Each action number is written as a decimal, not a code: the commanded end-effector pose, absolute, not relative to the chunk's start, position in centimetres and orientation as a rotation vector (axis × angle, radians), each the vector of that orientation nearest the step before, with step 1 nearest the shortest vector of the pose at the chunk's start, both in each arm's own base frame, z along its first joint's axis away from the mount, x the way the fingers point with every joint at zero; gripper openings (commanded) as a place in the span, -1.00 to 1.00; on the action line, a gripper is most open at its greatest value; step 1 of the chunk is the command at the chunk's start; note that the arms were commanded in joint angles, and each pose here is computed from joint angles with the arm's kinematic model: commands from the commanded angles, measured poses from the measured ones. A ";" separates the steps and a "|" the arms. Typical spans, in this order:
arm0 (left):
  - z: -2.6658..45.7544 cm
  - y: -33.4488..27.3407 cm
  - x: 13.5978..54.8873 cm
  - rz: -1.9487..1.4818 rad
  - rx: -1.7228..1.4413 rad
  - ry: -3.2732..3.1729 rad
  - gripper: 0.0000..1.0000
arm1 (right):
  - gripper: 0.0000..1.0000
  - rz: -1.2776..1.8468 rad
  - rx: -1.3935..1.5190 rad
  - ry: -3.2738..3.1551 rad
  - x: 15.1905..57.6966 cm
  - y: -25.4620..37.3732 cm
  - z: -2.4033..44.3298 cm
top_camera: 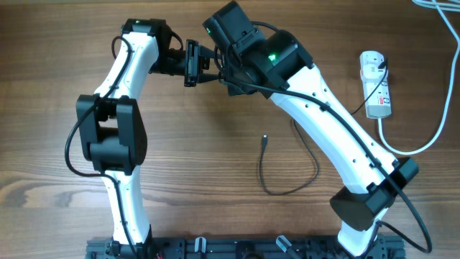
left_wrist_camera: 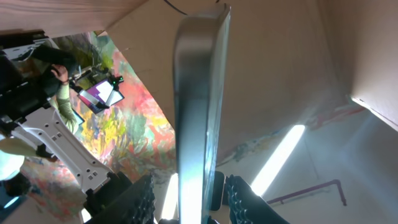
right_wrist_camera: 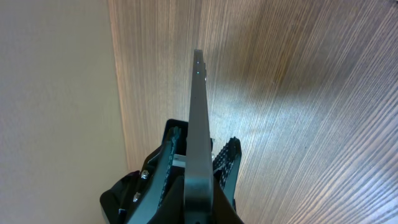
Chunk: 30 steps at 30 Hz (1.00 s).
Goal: Plug charger to phone and switch on socket
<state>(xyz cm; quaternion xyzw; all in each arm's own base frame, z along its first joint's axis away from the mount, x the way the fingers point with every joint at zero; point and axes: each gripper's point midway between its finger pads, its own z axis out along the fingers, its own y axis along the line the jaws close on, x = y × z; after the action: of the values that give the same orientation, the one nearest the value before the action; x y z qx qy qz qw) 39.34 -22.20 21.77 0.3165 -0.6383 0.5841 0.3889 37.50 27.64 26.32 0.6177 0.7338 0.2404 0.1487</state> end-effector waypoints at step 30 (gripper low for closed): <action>24.0 -22.1 39.2 1.536 0.767 -1.632 -0.88 | -0.91 0.721 1.737 2.067 37.5 28.1 27.4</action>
<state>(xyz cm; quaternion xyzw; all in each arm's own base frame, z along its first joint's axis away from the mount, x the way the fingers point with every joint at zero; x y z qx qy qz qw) 39.36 -22.20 21.83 0.3166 -0.6370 0.5850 0.3896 37.13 28.45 26.52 0.6146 0.7333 0.2459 0.1550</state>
